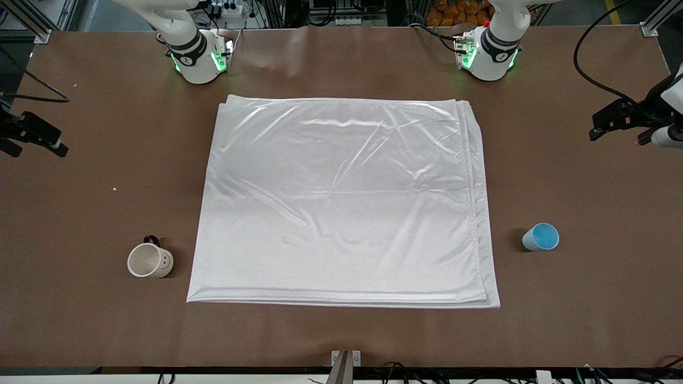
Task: Place blue cup into white mug on cloth
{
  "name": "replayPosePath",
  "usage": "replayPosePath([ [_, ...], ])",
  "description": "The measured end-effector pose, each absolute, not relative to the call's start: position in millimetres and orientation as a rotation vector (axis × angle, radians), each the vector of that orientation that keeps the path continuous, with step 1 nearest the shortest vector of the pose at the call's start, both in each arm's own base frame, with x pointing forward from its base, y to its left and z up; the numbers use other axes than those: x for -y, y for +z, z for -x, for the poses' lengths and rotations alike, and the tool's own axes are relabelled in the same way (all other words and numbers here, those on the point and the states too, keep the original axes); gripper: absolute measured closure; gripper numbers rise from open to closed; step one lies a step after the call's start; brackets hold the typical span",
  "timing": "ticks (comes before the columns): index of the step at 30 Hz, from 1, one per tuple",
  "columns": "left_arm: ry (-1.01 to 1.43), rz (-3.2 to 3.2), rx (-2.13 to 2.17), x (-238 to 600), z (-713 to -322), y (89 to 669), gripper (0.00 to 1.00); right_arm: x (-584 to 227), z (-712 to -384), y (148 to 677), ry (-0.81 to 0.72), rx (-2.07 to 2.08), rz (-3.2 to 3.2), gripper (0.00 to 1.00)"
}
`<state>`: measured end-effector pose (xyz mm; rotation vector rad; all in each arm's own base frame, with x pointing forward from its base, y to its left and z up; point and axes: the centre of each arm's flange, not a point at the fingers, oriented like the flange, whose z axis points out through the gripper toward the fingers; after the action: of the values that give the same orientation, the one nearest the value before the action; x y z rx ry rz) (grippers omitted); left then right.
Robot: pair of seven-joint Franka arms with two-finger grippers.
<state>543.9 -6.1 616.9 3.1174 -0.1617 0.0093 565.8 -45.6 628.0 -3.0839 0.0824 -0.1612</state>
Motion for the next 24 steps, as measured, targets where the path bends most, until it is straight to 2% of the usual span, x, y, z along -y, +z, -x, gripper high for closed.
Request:
replayPosePath([
  [14, -0.063, -3.175, 0.157, -2.9, -550.8, 594.1, 0.0, 49.1, -566.0, 627.3, -0.159, -0.092, 3.084, 0.0],
  [19, -0.15, -3.234, 0.167, -14.7, -572.7, 550.7, 0.0, 49.9, -566.1, 626.9, -0.158, -0.095, 3.084, 0.0],
  [24, -0.215, -3.249, 0.166, -30.5, -607.7, 480.7, 0.0, 50.5, -567.4, 623.7, -0.147, -0.097, 3.085, 0.0],
])
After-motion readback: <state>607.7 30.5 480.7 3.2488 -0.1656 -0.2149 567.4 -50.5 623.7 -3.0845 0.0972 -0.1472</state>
